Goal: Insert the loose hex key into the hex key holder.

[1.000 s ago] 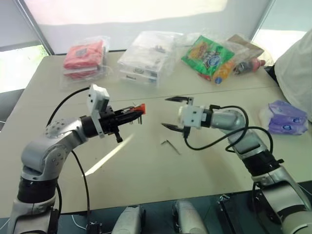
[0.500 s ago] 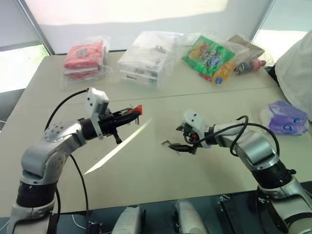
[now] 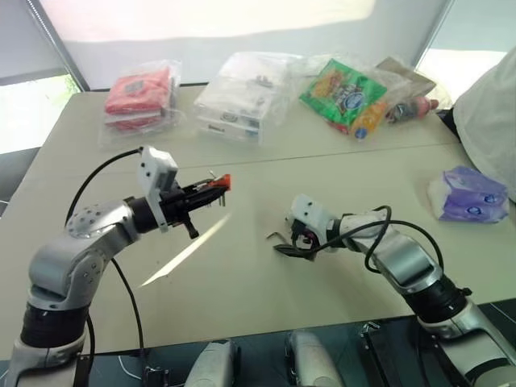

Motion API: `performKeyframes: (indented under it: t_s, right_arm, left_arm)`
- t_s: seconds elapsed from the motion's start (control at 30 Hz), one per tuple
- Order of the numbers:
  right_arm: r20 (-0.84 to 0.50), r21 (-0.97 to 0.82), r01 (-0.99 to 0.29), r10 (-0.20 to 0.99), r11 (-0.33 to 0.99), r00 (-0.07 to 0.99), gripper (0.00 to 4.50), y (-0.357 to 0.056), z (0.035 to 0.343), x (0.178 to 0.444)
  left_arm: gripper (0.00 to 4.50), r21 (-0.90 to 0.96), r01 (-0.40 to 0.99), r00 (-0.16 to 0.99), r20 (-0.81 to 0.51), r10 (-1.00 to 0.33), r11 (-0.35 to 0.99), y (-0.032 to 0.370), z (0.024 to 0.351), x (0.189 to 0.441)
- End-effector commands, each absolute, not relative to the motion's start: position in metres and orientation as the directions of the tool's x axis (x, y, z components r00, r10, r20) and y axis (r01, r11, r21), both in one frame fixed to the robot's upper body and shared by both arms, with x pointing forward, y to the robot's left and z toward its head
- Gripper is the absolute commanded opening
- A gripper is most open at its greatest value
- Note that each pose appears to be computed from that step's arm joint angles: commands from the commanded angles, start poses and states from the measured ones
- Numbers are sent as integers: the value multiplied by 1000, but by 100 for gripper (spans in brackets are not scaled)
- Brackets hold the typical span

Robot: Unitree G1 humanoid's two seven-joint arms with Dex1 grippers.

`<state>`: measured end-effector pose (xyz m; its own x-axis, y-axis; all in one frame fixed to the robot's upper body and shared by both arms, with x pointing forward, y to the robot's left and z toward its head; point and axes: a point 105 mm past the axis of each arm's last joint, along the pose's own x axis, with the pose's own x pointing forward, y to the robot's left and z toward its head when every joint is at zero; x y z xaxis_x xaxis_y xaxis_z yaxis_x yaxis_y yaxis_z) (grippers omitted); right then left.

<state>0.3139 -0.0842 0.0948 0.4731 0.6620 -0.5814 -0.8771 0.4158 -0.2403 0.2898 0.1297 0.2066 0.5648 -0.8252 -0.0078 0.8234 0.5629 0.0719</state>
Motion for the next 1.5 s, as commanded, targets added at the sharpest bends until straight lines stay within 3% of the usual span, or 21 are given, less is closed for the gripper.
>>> performKeyframes:
  t_s: [0.03, 0.17, 0.4, 0.5, 0.6, 0.7, 0.87, 0.97, 1.17, 1.5]
  right_arm:
    - [-611, -254, -856, 611, 451, 503, 214, -93, 85, 319]
    - [-632, -235, -853, 594, 466, 498, 5, -97, 81, 321]
    - [-601, -239, -844, 610, 480, 517, 1, -97, 87, 327]
    - [-416, -303, -776, 656, 553, 629, 1, -89, 120, 345]
    - [-139, -365, -647, 649, 669, 748, 1, -86, 168, 367]
    - [99, -308, -559, 610, 770, 786, 1, -86, 206, 377]
    - [409, -184, -547, 570, 816, 712, 1, -76, 261, 369]
    - [539, -134, -619, 581, 774, 610, 1, -56, 287, 355]
    - [637, -83, -747, 612, 659, 469, 1, -24, 304, 335]
    - [665, -65, -783, 612, 619, 428, 1, 4, 297, 327]
  left_arm:
    - [0, 121, 805, 582, 25, -813, 580, 134, 220, 287]
    - [0, 122, 799, 590, 29, -807, 588, 135, 221, 287]
    - [0, 123, 790, 600, 40, -799, 600, 135, 222, 288]
    - [0, 118, 789, 601, 52, -797, 603, 134, 223, 289]
    - [0, 112, 791, 598, 63, -799, 601, 131, 224, 292]
    - [0, 107, 792, 597, 70, -799, 601, 129, 224, 296]
    - [0, 104, 801, 583, 84, -808, 589, 125, 228, 304]
    - [0, 93, 806, 575, 104, -811, 584, 123, 233, 311]
    - [0, 98, 819, 556, 113, -824, 566, 117, 236, 322]
    - [0, 100, 830, 534, 141, -833, 549, 110, 244, 327]
